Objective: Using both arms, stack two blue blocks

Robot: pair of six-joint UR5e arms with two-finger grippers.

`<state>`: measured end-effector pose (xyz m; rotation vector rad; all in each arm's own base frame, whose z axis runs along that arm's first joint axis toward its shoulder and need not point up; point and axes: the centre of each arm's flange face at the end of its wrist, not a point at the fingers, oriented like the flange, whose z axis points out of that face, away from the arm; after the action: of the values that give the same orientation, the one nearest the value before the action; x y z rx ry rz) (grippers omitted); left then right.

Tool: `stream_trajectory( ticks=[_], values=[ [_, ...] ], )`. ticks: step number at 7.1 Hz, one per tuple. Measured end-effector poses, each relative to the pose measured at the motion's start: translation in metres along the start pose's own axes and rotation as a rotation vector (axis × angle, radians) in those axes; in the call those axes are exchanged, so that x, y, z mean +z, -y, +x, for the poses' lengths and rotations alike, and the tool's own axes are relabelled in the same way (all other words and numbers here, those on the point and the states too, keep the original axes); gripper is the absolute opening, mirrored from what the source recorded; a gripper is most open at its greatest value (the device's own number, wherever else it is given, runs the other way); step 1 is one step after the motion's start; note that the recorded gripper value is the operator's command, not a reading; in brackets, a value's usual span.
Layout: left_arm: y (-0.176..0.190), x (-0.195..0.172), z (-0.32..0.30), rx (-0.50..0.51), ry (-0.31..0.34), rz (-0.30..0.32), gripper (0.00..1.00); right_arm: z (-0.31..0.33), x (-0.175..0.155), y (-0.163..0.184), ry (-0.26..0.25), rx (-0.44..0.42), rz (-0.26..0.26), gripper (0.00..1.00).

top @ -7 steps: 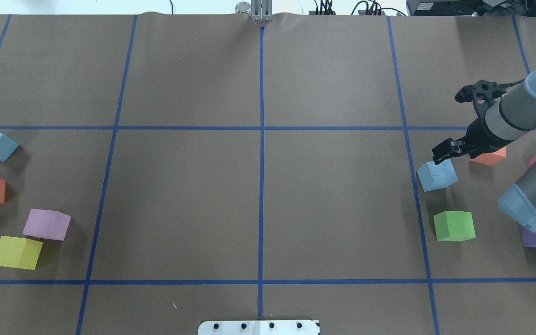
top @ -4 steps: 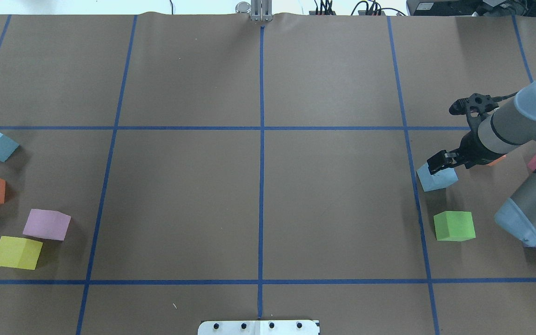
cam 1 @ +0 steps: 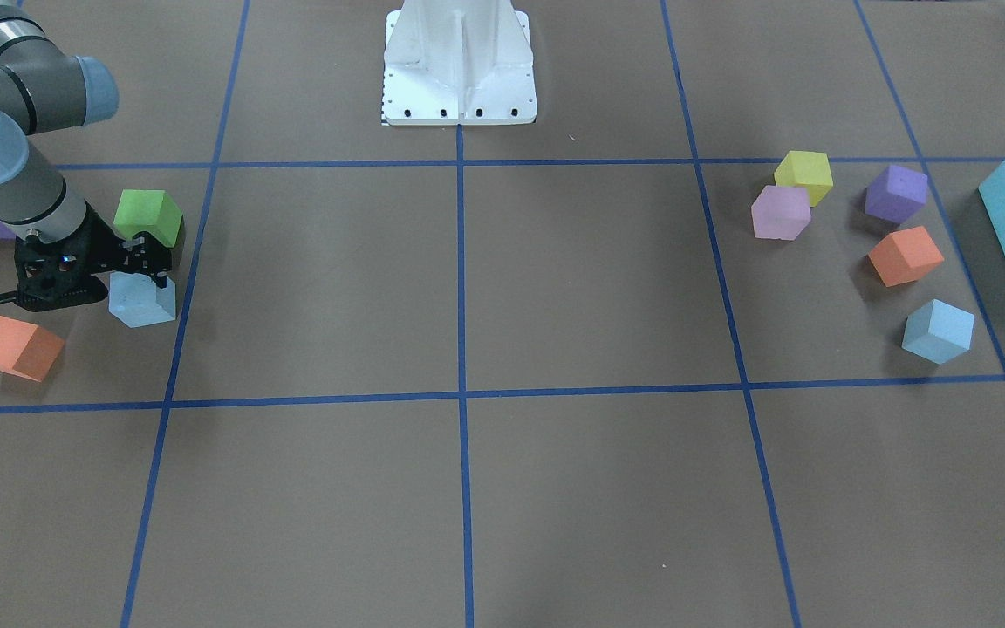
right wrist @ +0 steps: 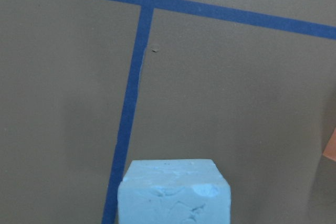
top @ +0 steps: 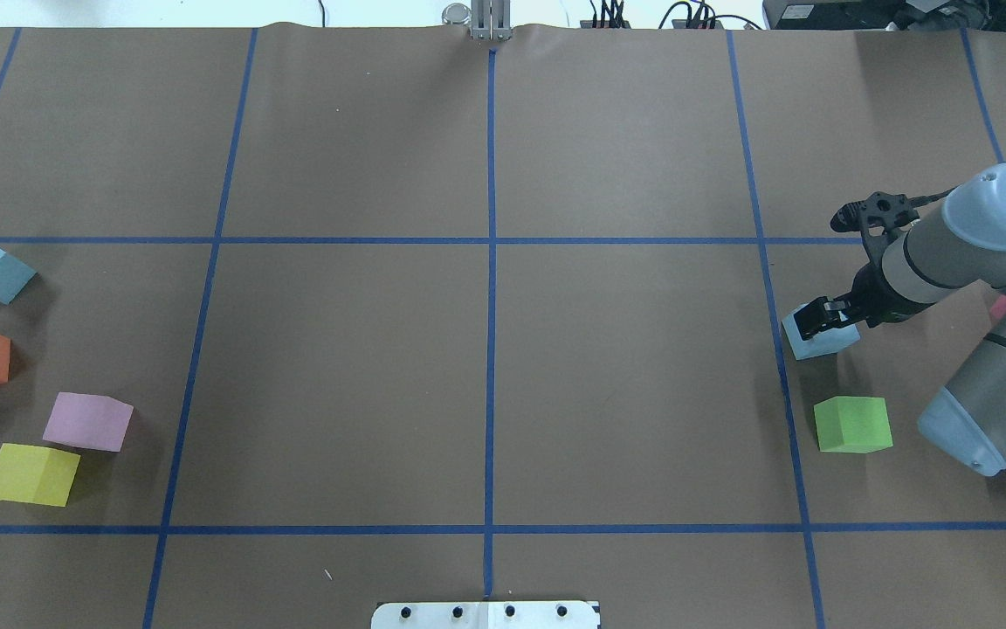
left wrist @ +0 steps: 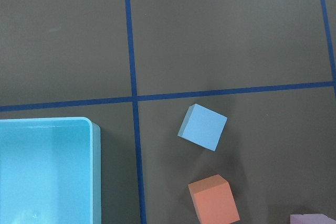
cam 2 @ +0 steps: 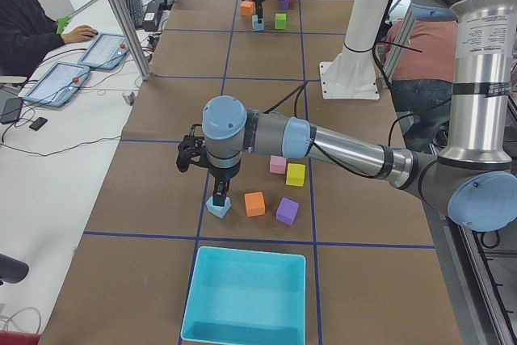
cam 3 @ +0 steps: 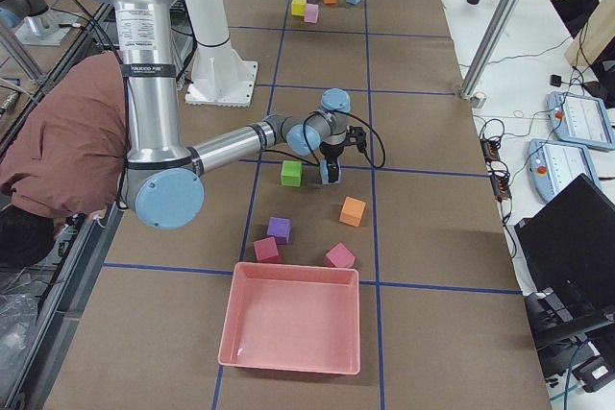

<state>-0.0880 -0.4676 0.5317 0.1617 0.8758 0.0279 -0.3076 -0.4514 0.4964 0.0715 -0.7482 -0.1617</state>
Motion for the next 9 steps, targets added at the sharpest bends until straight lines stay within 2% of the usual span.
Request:
stream_trajectory(
  ticks=[3, 5, 9],
  values=[
    [0.0, 0.0, 0.0, 0.0, 0.0, 0.001, 0.98, -0.006, 0.009, 0.007, -0.002, -0.005, -0.004, 0.98],
    [0.0, 0.0, 0.0, 0.0, 0.0, 0.0, 0.98, -0.006, 0.017, 0.011, 0.0, -0.009, -0.005, 0.79],
    [0.0, 0.0, 0.0, 0.001, 0.001, -0.001, 0.98, 0.003, 0.035, 0.013, 0.015, -0.023, 0.009, 0.67]
  ],
)
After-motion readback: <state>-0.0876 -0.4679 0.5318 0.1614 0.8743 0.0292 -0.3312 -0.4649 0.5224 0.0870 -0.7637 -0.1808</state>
